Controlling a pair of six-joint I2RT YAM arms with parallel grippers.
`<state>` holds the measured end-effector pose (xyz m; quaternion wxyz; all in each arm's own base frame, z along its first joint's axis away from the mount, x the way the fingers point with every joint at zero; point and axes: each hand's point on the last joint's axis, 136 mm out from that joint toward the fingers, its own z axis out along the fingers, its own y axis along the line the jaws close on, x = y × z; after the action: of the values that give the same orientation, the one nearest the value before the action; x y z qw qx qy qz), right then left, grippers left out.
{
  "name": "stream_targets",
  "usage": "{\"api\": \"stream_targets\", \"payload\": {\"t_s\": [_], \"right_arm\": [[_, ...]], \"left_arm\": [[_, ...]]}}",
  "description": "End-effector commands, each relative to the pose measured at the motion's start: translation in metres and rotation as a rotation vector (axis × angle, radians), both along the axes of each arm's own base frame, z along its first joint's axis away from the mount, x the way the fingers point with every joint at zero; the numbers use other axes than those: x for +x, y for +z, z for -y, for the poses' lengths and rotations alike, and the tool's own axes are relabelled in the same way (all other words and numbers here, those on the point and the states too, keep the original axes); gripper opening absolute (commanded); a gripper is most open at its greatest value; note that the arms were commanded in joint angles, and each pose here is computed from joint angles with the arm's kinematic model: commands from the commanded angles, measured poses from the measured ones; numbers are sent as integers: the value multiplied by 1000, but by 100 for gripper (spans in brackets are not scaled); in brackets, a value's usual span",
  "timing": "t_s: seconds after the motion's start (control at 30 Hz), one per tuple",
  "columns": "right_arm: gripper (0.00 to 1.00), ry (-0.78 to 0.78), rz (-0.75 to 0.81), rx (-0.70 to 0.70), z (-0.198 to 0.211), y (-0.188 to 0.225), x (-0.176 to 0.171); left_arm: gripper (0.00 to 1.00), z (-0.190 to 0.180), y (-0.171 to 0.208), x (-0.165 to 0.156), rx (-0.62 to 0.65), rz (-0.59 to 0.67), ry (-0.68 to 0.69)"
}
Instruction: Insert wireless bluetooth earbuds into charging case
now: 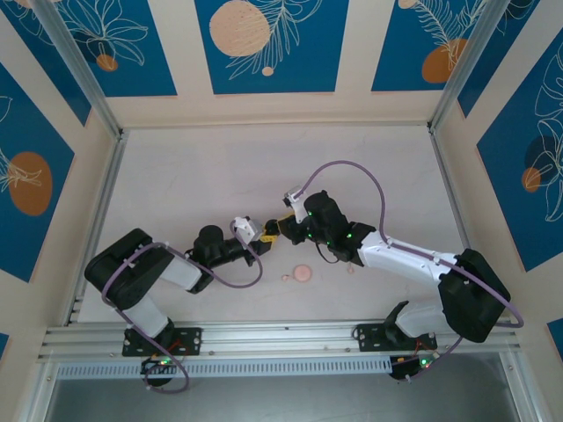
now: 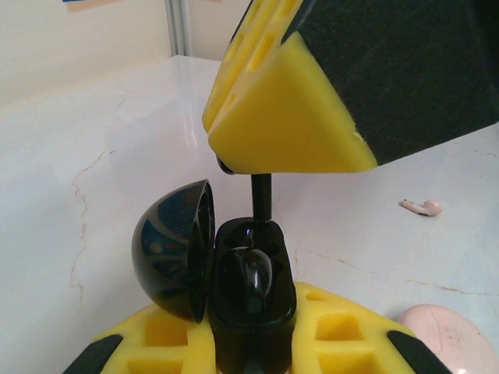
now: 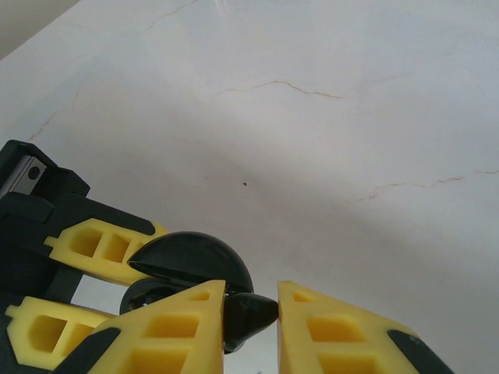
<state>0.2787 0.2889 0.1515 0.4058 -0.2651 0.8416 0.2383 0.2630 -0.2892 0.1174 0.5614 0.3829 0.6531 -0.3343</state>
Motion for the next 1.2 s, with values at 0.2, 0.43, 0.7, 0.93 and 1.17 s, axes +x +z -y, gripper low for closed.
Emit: {"api": "stream_targets", "payload": {"t_s": [0.2, 0.43, 0.7, 0.93, 1.17], "right_arm": [[21, 26, 3, -8, -1, -6, -3], [21, 47, 31, 17, -3, 7, -6], [21, 31, 8, -30, 2, -8, -4], [21, 38, -5, -45, 0, -15, -3], [21, 57, -10, -56, -1, -17, -7]], "left_arm": [[8, 4, 26, -3, -52, 68, -22], [8, 4, 24, -2, -52, 63, -22], [9, 4, 29, -3, -59, 72, -24], [8, 3, 31, -4, -62, 76, -23], [9, 3, 32, -4, -61, 78, -22]]}}
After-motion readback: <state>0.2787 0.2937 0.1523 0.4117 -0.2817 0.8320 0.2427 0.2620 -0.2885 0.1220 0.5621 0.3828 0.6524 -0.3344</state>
